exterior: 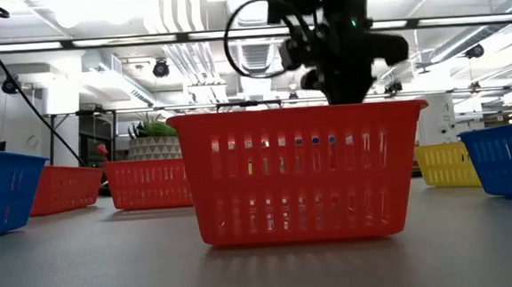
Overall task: Stack baskets by color
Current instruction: Stack the top blue bin on top of the bottom right blue bin
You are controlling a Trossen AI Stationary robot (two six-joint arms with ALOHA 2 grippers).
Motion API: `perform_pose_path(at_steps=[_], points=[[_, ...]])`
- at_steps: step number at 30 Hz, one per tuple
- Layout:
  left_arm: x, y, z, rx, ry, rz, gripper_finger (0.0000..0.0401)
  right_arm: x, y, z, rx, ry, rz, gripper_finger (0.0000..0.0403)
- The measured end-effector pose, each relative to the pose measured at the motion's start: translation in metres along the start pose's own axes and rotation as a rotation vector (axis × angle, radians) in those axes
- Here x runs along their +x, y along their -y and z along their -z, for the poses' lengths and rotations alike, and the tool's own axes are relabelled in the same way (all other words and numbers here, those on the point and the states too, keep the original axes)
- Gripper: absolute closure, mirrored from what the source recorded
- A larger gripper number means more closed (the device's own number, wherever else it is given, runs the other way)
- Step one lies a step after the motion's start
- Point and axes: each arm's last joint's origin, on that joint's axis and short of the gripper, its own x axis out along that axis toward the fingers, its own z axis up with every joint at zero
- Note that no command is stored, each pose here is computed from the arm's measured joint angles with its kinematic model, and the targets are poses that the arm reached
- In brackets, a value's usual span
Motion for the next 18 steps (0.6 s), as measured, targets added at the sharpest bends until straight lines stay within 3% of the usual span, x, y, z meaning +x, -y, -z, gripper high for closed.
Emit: perform_pose_path(at_steps=[9, 18], points=[[-0.001, 0.0, 0.001, 0.003, -0.005, 0.003, 0.0401, -0.043, -0.037, -0.02, 0.053, 0.082, 0.008, 0.0394], [-0.002, 0.0, 0.001, 0.003, -0.005, 0.004, 0.0401, -0.075, -0.105, -0.022, 0.003, 0.136, -0.012, 0.0394]])
